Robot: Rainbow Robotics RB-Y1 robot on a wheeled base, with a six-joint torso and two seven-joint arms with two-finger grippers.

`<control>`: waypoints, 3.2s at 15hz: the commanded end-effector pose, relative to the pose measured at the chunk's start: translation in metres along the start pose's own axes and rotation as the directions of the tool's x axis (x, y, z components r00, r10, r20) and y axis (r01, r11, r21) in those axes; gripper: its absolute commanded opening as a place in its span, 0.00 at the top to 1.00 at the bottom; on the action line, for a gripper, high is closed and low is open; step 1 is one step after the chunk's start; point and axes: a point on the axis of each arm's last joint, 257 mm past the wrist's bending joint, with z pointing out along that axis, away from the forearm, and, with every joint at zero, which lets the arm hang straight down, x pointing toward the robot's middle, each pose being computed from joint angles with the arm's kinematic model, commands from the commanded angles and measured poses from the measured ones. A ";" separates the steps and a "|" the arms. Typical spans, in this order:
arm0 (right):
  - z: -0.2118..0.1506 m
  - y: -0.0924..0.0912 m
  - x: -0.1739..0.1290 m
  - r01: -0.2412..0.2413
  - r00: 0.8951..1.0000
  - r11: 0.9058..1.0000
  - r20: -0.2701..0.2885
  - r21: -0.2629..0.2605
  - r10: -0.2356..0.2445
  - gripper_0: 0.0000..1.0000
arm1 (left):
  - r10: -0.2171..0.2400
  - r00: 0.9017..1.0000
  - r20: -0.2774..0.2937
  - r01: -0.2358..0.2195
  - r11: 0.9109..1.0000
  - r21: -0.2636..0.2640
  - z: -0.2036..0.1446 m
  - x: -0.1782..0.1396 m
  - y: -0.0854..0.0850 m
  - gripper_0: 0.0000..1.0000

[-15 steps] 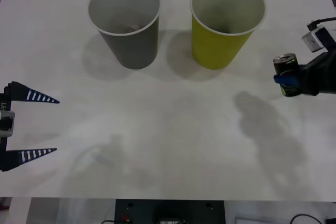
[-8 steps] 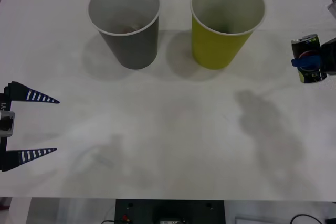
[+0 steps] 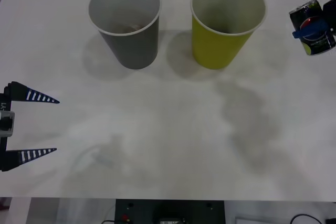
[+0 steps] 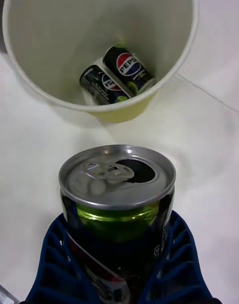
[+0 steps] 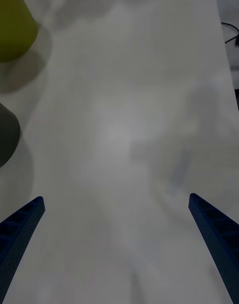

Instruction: Put the can into the green bin and the plastic bottle into the gray bin

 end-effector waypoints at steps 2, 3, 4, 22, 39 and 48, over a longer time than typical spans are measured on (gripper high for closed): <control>0.002 0.003 -0.030 0.038 0.999 0.999 -0.030 -0.002 -0.038 1.00 | 0.000 1.000 0.000 0.000 1.000 0.000 0.000 0.000 0.000 0.00; 0.002 0.004 -0.039 0.048 0.998 0.999 -0.032 0.000 -0.048 1.00 | 0.000 1.000 0.000 0.000 1.000 0.000 0.000 0.000 0.000 0.00; 0.004 0.006 -0.053 0.052 0.998 0.999 -0.024 -0.003 -0.052 1.00 | 0.000 1.000 0.000 0.000 1.000 0.000 0.000 0.000 0.000 0.00; 0.093 0.019 -0.165 0.033 0.999 0.991 -0.031 0.128 -0.029 1.00 | 0.000 1.000 0.000 0.000 1.000 0.000 0.000 0.000 0.000 0.00; 0.016 0.005 -0.147 0.186 0.976 0.982 0.114 -0.006 -0.184 0.00 | 0.000 1.000 0.000 0.000 1.000 0.000 0.000 0.000 0.000 0.00; -0.015 0.021 -0.056 0.372 0.905 0.928 0.227 -0.016 -0.359 0.00 | 0.000 1.000 0.000 0.000 1.000 0.000 0.000 0.000 0.000 0.00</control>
